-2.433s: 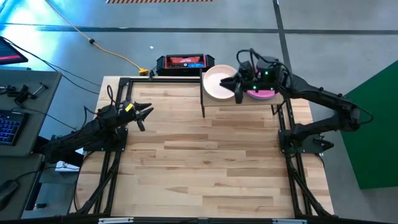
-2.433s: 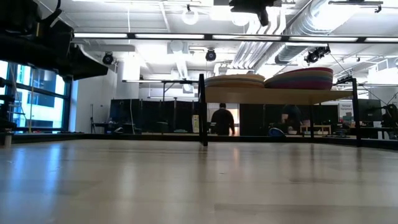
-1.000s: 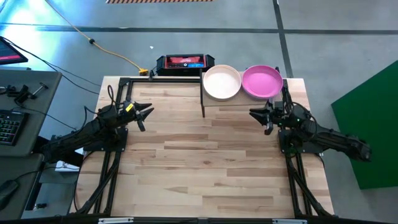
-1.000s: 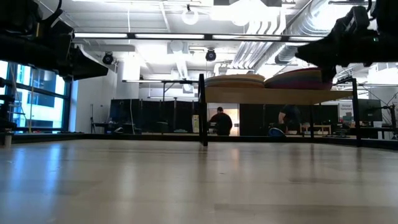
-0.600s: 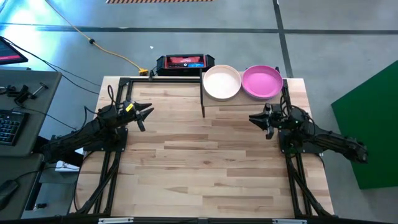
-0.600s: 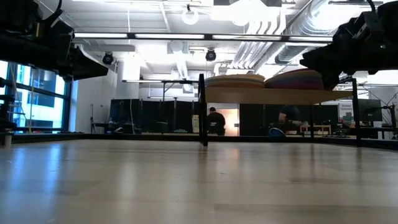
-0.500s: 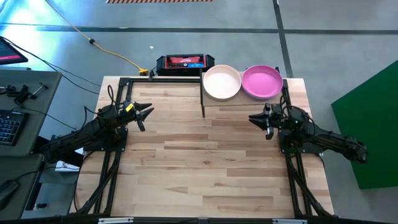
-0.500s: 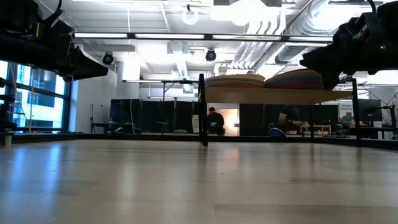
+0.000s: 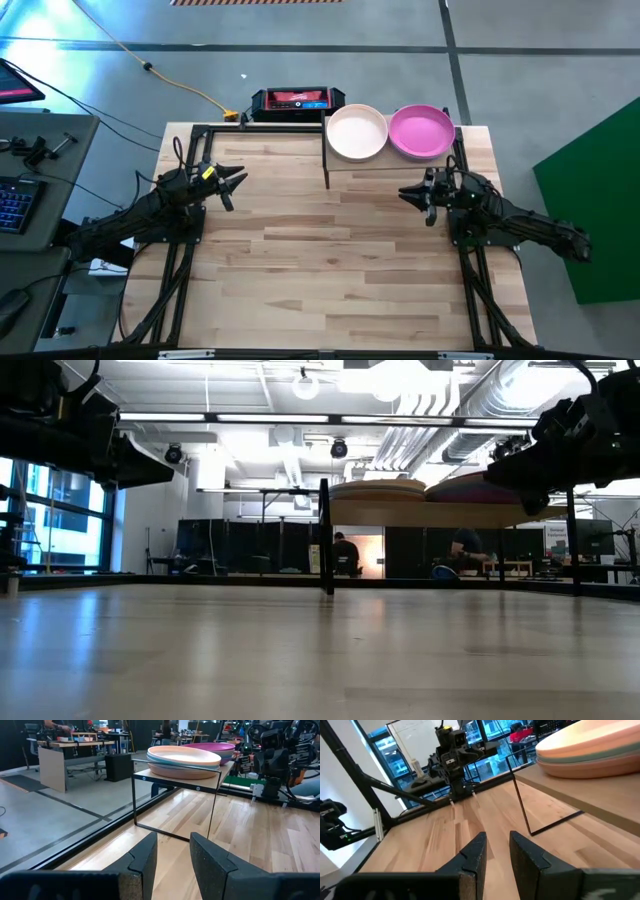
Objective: Place and stack plates onto a shelf
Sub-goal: Return to Home Position
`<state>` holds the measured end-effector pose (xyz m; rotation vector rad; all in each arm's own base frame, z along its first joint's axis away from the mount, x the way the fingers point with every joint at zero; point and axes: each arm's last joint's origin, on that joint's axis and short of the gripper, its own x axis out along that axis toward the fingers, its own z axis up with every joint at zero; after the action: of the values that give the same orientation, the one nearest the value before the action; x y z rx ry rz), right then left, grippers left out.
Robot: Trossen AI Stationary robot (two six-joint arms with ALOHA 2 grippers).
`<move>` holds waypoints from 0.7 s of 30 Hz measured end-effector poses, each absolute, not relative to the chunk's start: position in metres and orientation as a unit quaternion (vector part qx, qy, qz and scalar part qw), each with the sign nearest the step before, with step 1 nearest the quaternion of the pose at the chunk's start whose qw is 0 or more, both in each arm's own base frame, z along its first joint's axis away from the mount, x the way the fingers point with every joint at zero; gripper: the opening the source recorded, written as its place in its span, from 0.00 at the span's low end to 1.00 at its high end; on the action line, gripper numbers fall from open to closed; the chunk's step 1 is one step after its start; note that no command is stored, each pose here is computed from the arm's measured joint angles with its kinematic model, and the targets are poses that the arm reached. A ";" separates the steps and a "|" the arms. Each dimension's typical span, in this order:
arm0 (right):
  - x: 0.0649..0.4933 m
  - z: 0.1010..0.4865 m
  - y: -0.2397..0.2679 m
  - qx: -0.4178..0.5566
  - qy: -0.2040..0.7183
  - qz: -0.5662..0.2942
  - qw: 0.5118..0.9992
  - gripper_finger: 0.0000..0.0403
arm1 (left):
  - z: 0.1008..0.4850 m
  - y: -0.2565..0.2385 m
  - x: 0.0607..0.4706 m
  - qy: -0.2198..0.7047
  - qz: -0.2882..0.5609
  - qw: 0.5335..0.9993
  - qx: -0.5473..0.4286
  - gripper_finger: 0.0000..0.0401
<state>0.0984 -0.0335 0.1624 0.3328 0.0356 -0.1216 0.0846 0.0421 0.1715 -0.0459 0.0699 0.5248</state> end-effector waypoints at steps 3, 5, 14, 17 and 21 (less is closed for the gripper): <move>0.098 0.162 -0.034 0.165 0.018 -0.061 0.984 0.16 | 0.171 0.042 0.085 0.035 0.259 0.965 -0.023 0.26; 0.098 0.162 -0.034 0.166 0.017 -0.060 0.984 0.16 | 0.171 0.042 0.085 0.035 0.259 0.965 -0.023 0.26; 0.101 0.163 -0.023 0.164 0.023 -0.012 0.986 0.16 | 0.172 0.034 0.088 0.032 0.216 0.976 -0.021 0.26; 0.102 0.163 -0.017 0.162 0.025 0.018 0.986 0.16 | 0.173 0.030 0.089 0.028 0.191 0.981 -0.020 0.26; 0.102 0.164 -0.009 0.159 0.024 0.057 0.985 0.16 | 0.173 0.024 0.090 0.028 0.159 0.987 -0.019 0.26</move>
<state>0.1020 -0.0093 0.1644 0.3200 0.0481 0.1150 0.0904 0.0238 0.1727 -0.0375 0.0572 0.3203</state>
